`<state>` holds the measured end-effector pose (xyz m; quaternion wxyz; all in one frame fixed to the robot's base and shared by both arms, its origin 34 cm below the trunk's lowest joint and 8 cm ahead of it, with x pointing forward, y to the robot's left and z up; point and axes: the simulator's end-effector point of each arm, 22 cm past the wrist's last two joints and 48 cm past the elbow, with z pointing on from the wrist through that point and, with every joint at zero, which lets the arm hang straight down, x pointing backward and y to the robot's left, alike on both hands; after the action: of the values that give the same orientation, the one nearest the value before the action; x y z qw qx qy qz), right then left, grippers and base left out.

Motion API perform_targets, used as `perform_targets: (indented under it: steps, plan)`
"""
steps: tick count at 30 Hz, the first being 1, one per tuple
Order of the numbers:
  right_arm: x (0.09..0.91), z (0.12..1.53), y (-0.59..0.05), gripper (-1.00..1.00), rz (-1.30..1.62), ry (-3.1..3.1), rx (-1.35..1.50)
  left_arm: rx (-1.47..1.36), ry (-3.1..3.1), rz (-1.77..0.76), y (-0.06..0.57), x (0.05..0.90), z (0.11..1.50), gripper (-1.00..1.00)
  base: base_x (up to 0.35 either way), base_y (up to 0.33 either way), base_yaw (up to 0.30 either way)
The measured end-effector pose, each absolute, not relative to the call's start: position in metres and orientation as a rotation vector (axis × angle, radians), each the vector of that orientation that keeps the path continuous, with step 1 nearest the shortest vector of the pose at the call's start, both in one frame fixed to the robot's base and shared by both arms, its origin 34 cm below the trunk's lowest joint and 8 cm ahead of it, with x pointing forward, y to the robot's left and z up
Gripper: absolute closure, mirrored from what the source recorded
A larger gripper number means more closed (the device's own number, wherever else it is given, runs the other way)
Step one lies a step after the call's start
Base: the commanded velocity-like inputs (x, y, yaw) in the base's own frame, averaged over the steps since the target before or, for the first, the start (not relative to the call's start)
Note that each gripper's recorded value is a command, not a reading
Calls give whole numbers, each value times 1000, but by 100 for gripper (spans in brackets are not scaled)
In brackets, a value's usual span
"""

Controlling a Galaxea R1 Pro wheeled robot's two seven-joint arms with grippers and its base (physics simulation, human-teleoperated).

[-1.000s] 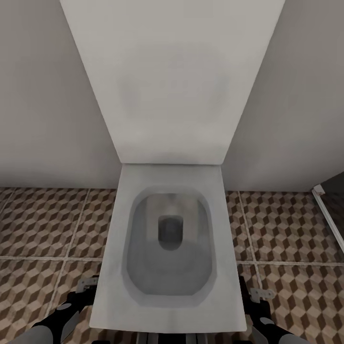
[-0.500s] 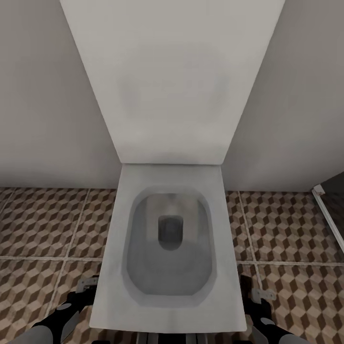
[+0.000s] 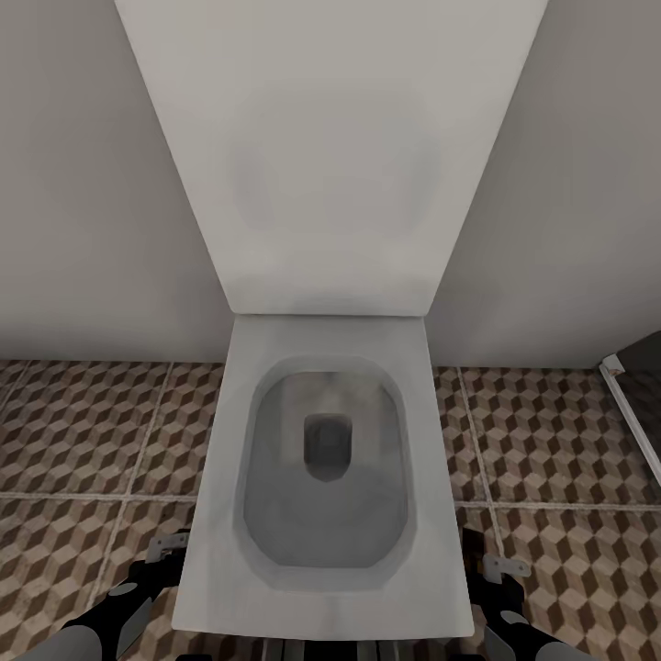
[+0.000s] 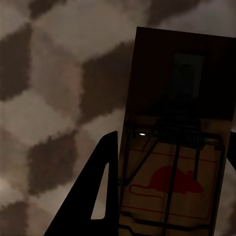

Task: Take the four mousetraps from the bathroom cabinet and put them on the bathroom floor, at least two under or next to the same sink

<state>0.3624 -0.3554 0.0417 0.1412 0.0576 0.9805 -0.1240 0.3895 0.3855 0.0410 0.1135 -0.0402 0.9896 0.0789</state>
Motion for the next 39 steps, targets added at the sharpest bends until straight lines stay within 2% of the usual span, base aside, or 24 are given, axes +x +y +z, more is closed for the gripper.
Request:
perform_targets:
  steps: [39]
  plan:
    - [363, 41, -350, -100, -348, 2832, 165, -122, 2925, 231, 385, 380, 40, 100, 0, 0, 0]
